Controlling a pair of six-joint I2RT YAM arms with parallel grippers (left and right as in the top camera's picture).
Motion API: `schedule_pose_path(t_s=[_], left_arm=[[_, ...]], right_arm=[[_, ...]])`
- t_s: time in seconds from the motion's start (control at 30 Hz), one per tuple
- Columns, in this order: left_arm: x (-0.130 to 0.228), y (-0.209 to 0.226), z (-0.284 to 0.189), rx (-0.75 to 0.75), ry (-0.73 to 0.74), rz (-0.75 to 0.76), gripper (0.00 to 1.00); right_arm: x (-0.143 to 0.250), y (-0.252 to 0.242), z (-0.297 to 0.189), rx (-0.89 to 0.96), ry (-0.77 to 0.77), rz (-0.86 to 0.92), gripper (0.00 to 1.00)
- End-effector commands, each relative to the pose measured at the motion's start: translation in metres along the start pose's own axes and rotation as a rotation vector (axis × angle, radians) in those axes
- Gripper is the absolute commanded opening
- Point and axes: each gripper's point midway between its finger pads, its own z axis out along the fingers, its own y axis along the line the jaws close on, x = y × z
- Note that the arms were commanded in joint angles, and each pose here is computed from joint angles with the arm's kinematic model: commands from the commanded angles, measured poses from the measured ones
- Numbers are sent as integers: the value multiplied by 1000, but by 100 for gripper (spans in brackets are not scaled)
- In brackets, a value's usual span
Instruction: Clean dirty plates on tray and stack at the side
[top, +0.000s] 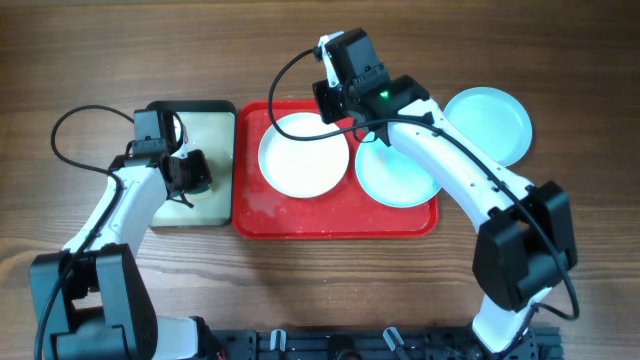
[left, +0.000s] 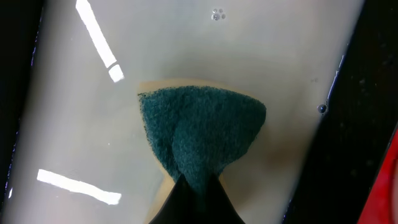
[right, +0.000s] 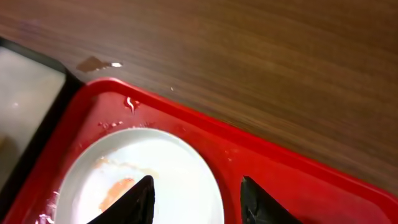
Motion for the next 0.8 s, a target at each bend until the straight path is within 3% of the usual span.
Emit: schedule_pose_path(t_s=[0.0,0.07,0.3,0.7,0.77], left_arm=[[3,0,2,8,12,-10,4],[3,0,2,8,11,-10,4],[3,0,2,8,11,-10,4],[3,0,2,8,11,-10,5],[3,0,2,9,11,-10,5]], right_arm=[[43,-11,33,37,156,118,39],[62,-13,36,57,226,169,29],[102,-18,32,93,369,200,18],[148,-17,53,97,450,303,16],[142,-16,55,90,426,303,5]])
